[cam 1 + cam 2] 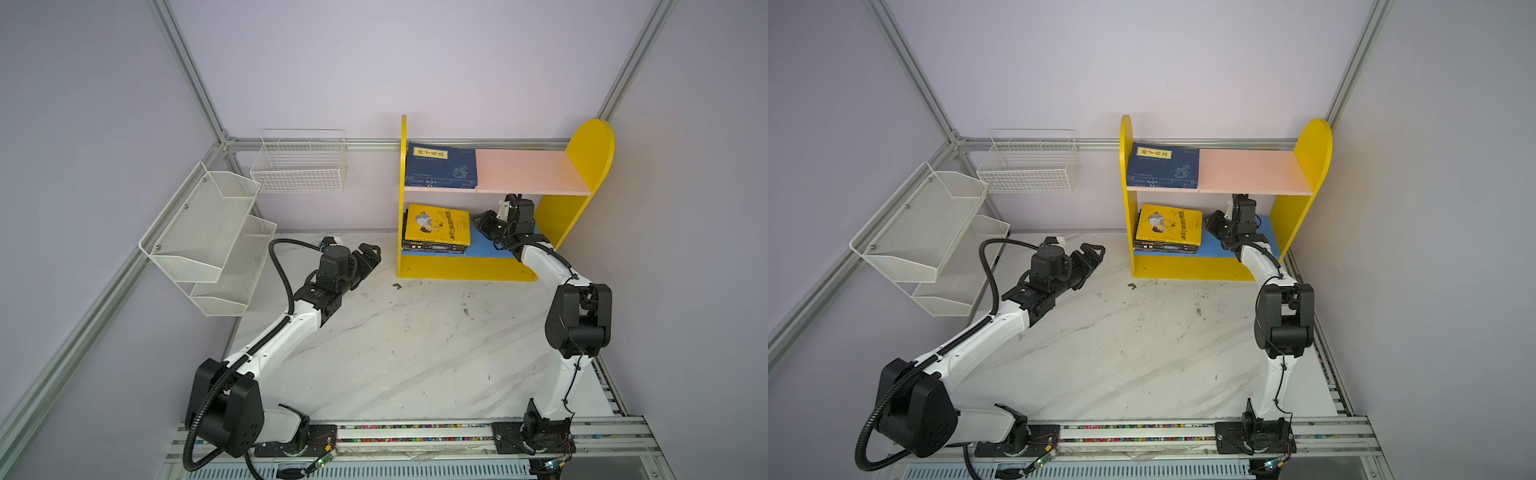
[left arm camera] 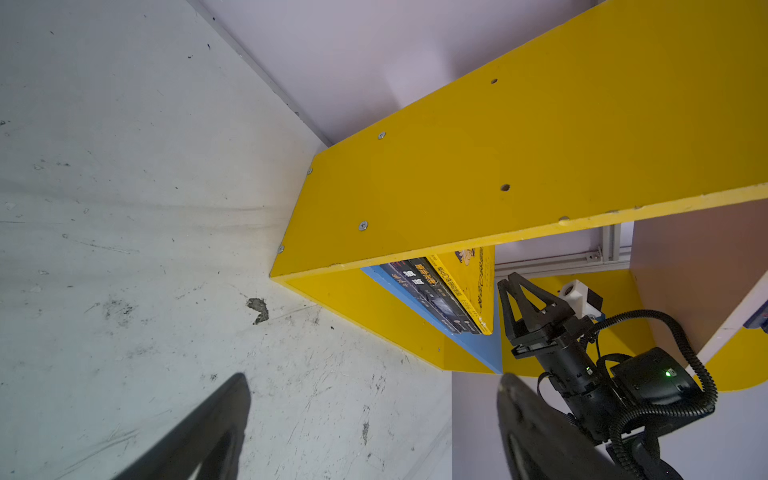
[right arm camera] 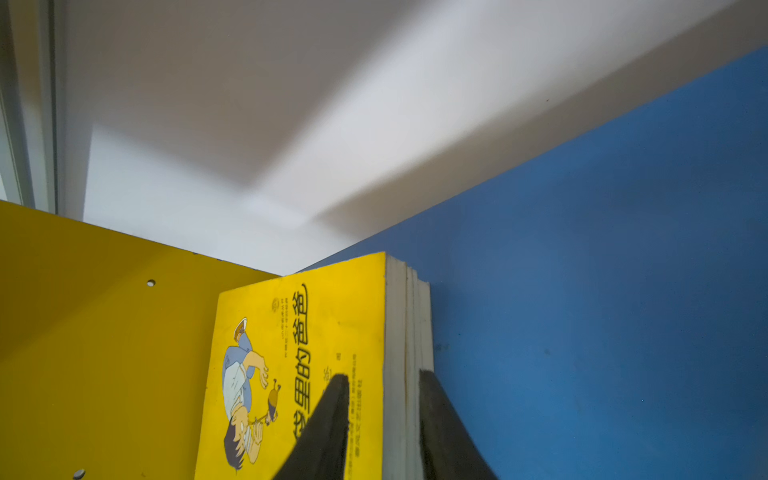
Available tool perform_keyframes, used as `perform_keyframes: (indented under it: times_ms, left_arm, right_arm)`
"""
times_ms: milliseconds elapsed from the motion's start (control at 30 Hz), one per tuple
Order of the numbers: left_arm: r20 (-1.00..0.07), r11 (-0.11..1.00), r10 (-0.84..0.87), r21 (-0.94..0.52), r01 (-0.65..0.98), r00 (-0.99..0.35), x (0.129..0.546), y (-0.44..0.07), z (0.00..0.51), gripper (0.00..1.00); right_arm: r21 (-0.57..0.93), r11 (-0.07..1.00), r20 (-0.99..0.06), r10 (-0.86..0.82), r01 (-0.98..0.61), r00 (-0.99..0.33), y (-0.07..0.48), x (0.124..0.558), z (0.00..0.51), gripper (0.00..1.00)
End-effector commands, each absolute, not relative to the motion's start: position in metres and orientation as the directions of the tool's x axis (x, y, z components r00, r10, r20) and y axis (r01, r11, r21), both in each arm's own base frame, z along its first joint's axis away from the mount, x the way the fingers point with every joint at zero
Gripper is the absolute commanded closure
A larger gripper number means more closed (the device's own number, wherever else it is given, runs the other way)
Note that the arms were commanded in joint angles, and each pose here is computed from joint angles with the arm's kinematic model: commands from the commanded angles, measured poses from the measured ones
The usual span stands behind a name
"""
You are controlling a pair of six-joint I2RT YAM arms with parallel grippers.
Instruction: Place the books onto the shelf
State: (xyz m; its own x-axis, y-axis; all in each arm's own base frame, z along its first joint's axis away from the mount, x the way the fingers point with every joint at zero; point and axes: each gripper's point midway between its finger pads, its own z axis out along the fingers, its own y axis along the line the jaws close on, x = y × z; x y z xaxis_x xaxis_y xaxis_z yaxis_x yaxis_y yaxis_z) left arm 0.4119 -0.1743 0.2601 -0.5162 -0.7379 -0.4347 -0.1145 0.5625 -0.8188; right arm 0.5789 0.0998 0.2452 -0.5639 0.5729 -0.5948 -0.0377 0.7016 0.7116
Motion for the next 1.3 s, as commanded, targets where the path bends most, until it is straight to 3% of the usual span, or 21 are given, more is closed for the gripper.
perform_keyframes:
  times_ms: [0, 167, 767, 1133, 1267]
  left_arm:
    - [-0.436, 0.545, -0.747, -0.834, -0.086, -0.503, 0.417, -0.174, 0.267, 0.09]
    - [-0.44, 0.549, -0.747, -0.831, -0.09, -0.498, 0.415, -0.171, 0.267, 0.09]
    - [-0.433, 0.545, -0.756, -0.832, -0.105, -0.492, 0.413, -0.167, 0.265, 0.09]
    - [-0.429, 0.543, -0.758, -0.832, -0.112, -0.491, 0.413, -0.167, 0.262, 0.09]
    - [-0.427, 0.541, -0.755, -0.835, -0.105, -0.498, 0.415, -0.17, 0.262, 0.09]
  right_arm:
    - [0.7, 0.691, -0.69, 0.589, -0.182, -0.421, 0.097, 0.579, 0.319, 0.69]
    - [0.717, 0.665, -0.675, 0.587, -0.209, -0.448, 0.105, 0.582, 0.313, 0.77]
    - [0.722, 0.67, -0.646, 0.563, -0.174, -0.515, 0.122, 0.592, 0.274, 0.73]
    - [0.671, 0.732, -0.723, 0.613, -0.115, -0.32, 0.091, 0.574, 0.305, 0.72]
    - [0.685, 0.722, -0.701, 0.616, -0.1, -0.359, 0.094, 0.579, 0.294, 0.74]
